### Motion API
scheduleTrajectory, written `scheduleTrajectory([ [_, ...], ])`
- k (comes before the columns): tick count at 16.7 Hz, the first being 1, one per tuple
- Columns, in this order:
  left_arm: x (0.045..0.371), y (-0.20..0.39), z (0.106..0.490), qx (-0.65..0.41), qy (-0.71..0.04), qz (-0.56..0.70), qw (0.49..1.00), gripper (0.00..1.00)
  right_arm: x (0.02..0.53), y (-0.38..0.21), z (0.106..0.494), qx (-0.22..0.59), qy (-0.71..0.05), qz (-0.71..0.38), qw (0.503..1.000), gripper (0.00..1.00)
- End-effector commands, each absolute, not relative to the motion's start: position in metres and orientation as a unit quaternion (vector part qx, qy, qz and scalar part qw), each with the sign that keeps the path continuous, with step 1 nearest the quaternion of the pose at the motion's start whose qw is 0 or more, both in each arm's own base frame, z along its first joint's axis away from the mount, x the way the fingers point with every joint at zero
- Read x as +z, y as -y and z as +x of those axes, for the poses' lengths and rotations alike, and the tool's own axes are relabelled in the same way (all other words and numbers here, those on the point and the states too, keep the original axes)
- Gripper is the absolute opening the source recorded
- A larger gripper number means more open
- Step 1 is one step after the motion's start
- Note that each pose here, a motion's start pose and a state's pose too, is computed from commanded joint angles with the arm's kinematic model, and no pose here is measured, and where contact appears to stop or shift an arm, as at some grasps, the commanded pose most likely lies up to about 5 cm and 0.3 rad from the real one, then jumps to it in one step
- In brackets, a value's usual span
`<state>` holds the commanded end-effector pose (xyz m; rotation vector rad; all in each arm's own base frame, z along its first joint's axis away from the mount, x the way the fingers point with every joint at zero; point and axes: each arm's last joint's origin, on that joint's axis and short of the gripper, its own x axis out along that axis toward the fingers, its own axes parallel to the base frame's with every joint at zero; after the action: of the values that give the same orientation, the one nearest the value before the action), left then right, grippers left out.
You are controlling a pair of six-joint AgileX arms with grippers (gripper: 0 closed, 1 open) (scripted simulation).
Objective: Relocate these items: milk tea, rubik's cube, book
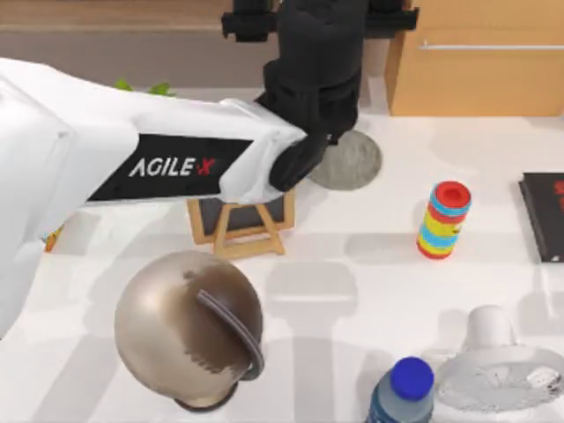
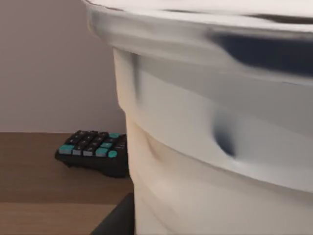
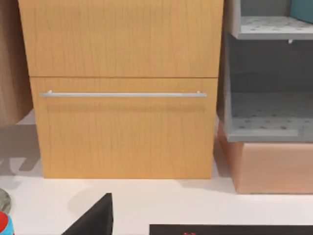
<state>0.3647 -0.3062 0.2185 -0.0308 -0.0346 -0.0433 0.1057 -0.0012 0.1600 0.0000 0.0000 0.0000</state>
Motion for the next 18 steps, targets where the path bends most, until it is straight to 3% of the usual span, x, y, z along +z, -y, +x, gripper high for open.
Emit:
scheduleTrajectory([
  [7,0.119,0.346,0.358,-0.012,-0.007,0.006,1.0,0.0,0.16,0.001,0.106,0.0,0.0,0.0,1.0,1.0],
  [18,0.104,0.354,0.362,0.013,0.004,0.006,1.0,0.0,0.16,0.001,0.106,0.0,0.0,0.0,1.0,1.0],
])
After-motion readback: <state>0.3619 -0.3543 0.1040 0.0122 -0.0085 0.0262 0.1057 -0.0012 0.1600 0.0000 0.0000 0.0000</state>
